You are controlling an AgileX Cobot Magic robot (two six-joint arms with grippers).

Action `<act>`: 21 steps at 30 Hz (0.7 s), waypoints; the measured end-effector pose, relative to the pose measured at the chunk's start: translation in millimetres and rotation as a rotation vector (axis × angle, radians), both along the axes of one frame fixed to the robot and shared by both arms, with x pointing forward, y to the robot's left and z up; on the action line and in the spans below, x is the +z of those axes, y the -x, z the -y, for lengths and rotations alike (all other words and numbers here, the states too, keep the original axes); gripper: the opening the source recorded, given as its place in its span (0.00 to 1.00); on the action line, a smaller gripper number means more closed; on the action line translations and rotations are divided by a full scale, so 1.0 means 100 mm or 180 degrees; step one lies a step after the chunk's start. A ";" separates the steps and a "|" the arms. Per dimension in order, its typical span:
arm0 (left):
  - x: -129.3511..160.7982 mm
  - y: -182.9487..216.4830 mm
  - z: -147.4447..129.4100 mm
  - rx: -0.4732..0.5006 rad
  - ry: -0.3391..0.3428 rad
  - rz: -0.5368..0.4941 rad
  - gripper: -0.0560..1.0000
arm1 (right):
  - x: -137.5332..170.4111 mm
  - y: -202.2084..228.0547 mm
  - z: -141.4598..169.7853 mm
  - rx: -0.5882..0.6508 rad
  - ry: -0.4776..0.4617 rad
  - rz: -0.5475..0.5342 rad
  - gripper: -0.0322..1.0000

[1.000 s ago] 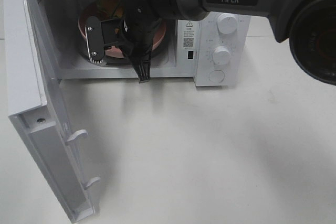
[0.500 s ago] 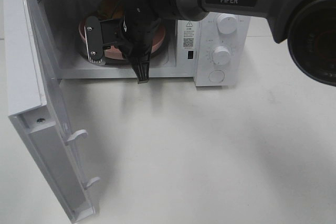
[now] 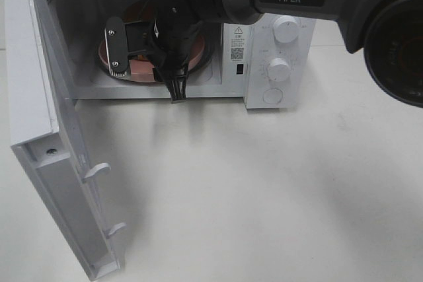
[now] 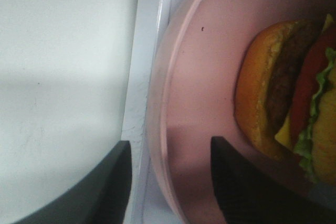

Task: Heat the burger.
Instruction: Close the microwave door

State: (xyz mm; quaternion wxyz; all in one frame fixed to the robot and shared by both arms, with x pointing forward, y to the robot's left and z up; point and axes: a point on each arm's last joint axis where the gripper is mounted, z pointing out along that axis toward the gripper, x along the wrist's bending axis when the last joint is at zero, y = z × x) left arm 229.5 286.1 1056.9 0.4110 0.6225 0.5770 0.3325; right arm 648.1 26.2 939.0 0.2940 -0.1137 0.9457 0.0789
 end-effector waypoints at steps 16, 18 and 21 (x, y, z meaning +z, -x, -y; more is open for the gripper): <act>0.00 0.00 0.00 0.0000 0.0000 0.0000 0.99 | 0.03 0.23 0.13 0.0190 -0.0236 0.0146 0.77; 0.00 0.00 0.00 0.0000 0.0000 0.0000 0.99 | 0.05 0.29 0.16 0.0229 -0.0291 0.0187 0.77; 0.00 0.00 0.00 0.0000 0.0000 0.0000 0.99 | 0.06 0.39 0.24 0.0283 -0.0303 0.0213 0.77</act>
